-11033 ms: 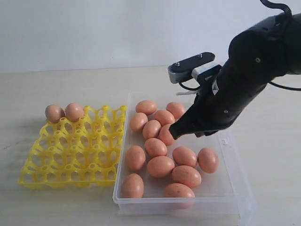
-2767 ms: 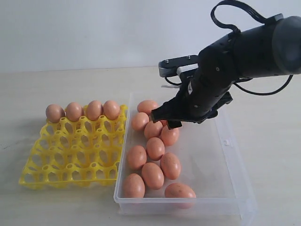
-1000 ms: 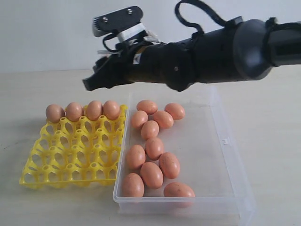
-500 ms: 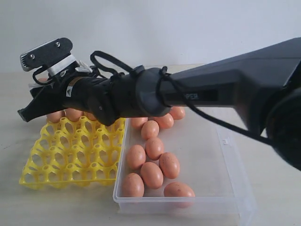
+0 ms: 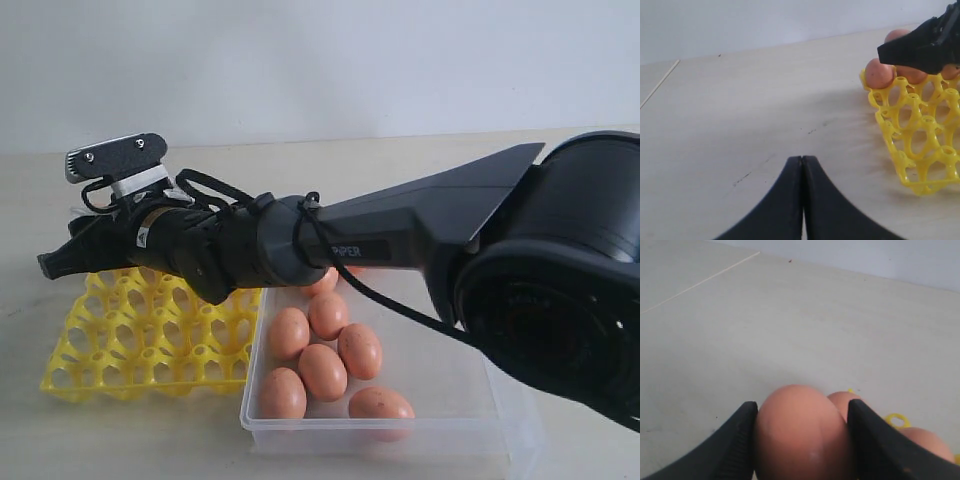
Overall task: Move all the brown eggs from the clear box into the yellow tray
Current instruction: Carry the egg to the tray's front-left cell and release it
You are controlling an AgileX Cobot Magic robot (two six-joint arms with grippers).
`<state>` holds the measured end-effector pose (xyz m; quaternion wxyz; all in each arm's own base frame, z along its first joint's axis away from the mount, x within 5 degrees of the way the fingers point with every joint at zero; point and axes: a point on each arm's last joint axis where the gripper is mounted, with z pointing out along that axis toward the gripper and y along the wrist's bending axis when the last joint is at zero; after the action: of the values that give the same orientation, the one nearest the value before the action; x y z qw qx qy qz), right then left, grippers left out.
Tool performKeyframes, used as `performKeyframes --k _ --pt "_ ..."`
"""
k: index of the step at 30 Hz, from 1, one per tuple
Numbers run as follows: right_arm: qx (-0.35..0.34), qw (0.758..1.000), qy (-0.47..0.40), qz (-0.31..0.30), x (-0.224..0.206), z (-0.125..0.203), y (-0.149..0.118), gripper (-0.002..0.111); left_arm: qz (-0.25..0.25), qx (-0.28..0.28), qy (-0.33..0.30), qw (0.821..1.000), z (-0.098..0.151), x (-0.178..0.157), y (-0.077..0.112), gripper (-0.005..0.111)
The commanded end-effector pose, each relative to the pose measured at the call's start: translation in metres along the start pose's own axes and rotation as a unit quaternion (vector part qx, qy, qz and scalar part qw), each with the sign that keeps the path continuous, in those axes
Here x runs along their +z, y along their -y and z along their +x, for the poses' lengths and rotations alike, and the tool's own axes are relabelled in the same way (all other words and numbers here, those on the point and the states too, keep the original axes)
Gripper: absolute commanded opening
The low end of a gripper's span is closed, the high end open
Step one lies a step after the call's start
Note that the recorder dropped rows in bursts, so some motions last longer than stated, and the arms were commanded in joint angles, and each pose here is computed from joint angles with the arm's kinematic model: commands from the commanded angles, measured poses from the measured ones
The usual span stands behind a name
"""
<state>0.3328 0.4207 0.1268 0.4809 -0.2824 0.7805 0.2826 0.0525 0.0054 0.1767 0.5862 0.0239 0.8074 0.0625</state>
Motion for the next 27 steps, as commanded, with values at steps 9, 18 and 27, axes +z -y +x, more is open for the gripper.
performKeyframes --k 9,18,27 --pt "-0.002 1.0 -0.002 -0.01 0.011 0.004 -0.008 0.001 0.002 -0.003 0.01 1.0 -0.002 -0.001 0.0 0.0" --pt "-0.006 1.0 -0.026 -0.007 0.014 0.011 -0.007 0.034 0.002 -0.003 0.01 1.0 -0.002 -0.001 0.0 0.0" --pt "-0.026 0.998 -0.057 -0.006 0.011 0.011 -0.007 0.061 0.002 -0.003 0.01 1.0 -0.002 -0.001 0.0 0.0"
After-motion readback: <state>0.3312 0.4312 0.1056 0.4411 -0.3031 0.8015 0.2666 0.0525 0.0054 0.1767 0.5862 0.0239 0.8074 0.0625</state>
